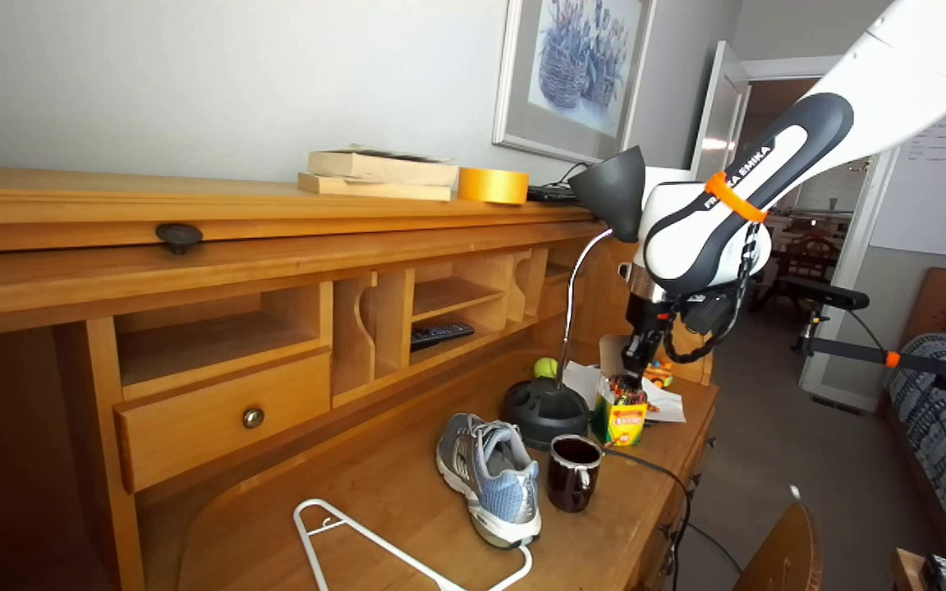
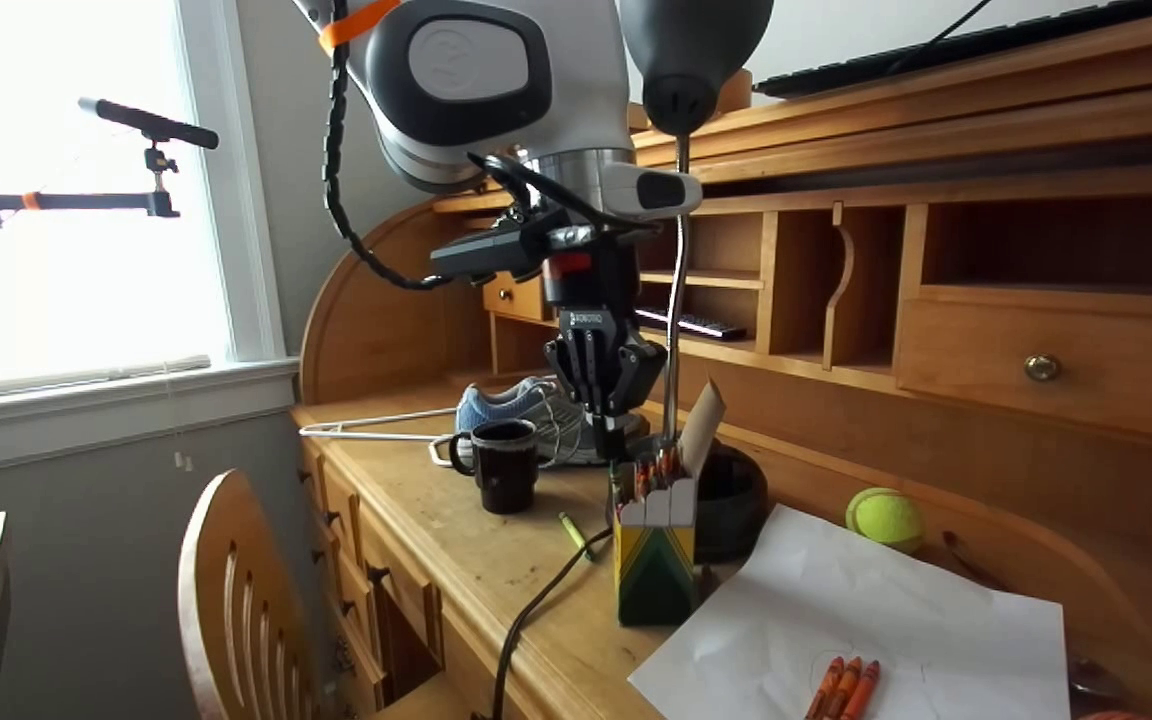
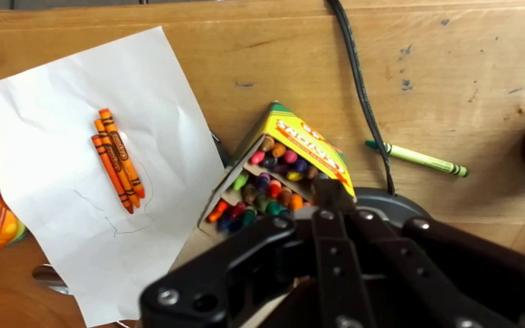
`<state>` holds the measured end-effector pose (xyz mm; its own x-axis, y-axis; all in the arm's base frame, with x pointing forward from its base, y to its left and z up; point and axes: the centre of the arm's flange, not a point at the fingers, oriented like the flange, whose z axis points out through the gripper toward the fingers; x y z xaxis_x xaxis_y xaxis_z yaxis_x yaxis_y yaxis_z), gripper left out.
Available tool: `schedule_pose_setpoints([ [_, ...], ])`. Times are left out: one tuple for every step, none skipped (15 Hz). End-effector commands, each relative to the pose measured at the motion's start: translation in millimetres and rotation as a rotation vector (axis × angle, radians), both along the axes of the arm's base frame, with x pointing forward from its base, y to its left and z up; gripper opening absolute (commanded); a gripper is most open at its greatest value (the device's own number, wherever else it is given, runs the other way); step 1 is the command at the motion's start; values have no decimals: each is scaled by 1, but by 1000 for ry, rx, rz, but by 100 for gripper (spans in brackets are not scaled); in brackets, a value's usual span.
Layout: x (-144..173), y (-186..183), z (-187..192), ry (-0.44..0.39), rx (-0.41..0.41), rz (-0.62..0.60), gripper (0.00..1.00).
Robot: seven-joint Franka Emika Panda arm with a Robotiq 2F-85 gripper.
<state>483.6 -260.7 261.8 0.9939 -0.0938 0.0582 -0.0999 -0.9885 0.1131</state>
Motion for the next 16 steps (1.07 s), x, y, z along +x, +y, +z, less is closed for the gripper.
schedule_pose_setpoints([
  [-4, 5, -4, -15, 3, -4, 0],
  [-4, 5, -4, -15, 3, -4, 0],
  [-3, 5, -5, -15, 2, -4, 0],
  [-3, 5, -6, -15, 4, -3, 0],
  [-3, 4, -8, -14, 4, -3, 0],
  [-2, 4, -9, -12, 4, -3, 0],
  [-2, 3, -10, -12, 3, -3, 0],
  [-2, 3, -12, -12, 3, -2, 0],
  [-2, 2, -13, -11, 4, -3, 0],
  [-2, 2, -14, -11, 3, -3, 0],
  [-1, 1, -16, -12, 2, -3, 0],
  [-1, 0, -17, -15, 3, -3, 0],
  [0, 0, -18, -19, 2, -2, 0],
  [0, 0, -18, -24, 0, -2, 0],
  [1, 0, -19, -29, -3, -1, 0],
  [2, -1, -20, -33, -4, -1, 0],
])
